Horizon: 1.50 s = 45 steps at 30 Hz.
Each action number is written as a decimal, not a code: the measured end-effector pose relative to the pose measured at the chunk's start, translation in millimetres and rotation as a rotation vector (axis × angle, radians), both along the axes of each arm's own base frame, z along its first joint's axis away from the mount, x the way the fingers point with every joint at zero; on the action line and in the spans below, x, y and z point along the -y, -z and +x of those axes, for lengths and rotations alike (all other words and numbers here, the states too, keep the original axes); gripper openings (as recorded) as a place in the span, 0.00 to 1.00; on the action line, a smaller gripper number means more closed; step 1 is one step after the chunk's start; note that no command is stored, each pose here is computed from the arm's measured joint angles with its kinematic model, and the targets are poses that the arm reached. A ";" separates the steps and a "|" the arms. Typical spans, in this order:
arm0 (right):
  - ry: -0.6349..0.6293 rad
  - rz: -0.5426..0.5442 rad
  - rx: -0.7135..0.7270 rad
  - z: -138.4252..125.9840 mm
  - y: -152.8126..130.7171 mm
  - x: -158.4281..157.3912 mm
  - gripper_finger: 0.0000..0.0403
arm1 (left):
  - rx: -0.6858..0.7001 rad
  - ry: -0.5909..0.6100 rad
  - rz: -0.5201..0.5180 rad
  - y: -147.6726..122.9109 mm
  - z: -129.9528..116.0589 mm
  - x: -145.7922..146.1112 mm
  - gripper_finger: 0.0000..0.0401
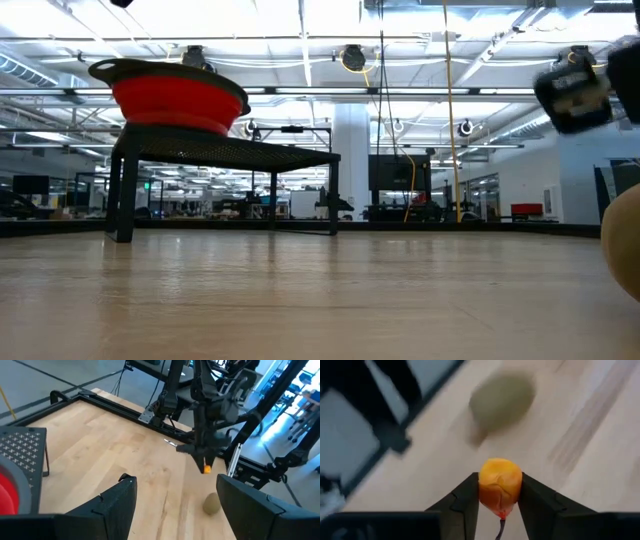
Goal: Pick & Place Fruit
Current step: Put the peach into the red strainer bowl on the shelf
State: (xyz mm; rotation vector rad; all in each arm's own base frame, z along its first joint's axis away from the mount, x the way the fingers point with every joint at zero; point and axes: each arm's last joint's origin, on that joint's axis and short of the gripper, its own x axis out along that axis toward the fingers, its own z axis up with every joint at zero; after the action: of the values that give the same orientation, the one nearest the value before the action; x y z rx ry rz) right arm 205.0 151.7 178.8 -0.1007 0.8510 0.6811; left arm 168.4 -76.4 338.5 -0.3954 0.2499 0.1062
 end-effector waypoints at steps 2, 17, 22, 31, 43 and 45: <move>0.062 0.035 0.075 0.6 -13.8 3.3 0.27 | 0.002 -0.003 -0.010 -0.1 0.0 -0.1 0.68; 0.452 0.041 0.720 3.7 -95.1 39.7 0.27 | 0.105 -0.054 -0.091 -1.1 25.0 11.9 0.68; 0.505 -0.095 0.877 8.9 -105.9 49.8 0.28 | 0.142 -0.075 -0.088 7.3 50.3 21.1 0.68; 0.536 -0.449 0.968 14.3 -108.9 65.9 0.28 | 0.174 -0.210 -0.079 4.8 89.7 27.7 0.68; 0.612 -0.870 0.941 13.1 -110.9 74.8 0.28 | 0.045 -0.330 0.012 -23.4 155.9 26.2 0.68; 0.621 -0.907 0.931 12.7 -110.9 75.5 0.28 | 0.010 -0.345 0.030 -26.2 166.7 25.1 0.68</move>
State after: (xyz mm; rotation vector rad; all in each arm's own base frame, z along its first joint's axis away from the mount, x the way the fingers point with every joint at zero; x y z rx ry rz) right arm 217.8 76.2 289.8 -0.8596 0.1836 -0.3904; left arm 335.0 -101.5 364.7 -0.4060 0.1680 0.4458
